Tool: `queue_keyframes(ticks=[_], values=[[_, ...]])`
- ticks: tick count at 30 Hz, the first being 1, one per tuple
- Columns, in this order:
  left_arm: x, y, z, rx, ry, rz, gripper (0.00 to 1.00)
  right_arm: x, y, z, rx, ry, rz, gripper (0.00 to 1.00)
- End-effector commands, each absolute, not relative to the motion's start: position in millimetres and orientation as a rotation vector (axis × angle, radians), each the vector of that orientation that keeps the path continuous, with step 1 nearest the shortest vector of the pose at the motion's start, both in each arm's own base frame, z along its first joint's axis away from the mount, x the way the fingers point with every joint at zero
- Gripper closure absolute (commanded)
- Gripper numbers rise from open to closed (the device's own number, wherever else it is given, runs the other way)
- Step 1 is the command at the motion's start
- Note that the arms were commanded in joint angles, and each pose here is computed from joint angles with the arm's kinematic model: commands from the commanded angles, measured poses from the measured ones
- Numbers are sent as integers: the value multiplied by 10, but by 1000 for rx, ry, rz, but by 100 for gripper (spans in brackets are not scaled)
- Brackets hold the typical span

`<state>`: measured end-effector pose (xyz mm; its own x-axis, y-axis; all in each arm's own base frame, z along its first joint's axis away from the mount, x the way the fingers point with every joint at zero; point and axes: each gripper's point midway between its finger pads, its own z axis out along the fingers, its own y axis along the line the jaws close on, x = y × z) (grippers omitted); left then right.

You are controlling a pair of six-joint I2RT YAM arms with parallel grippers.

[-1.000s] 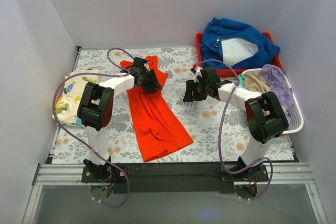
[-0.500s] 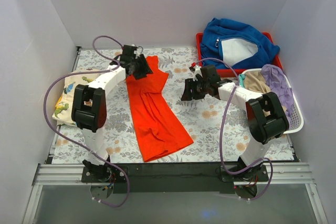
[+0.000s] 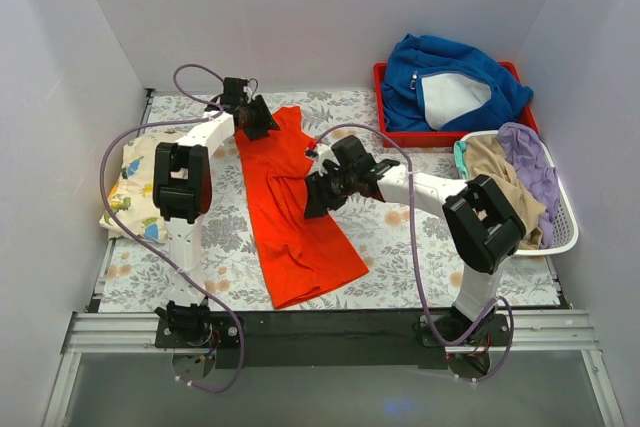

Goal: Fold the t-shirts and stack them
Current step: Fold the tshirt

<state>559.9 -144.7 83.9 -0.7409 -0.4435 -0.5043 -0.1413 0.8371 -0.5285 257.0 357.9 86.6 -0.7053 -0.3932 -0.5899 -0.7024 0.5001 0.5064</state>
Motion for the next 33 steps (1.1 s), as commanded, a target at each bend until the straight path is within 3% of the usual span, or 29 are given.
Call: queue_keyframes(ticks=[1, 15, 23, 33], values=[[5545, -1602, 947, -368, 2384, -699, 59, 2912, 3737, 940, -906, 2286, 1027, 41], [5306, -1459, 939, -369, 2392, -615, 59, 3530, 4253, 552, -935, 2298, 1021, 40], [5311, -1213, 904, -404, 2397, -510, 59, 3831, 3929, 158, -818, 2387, 791, 40], [5362, -975, 774, -425, 2394, -467, 59, 3709, 3547, -72, -751, 2484, 695, 40]])
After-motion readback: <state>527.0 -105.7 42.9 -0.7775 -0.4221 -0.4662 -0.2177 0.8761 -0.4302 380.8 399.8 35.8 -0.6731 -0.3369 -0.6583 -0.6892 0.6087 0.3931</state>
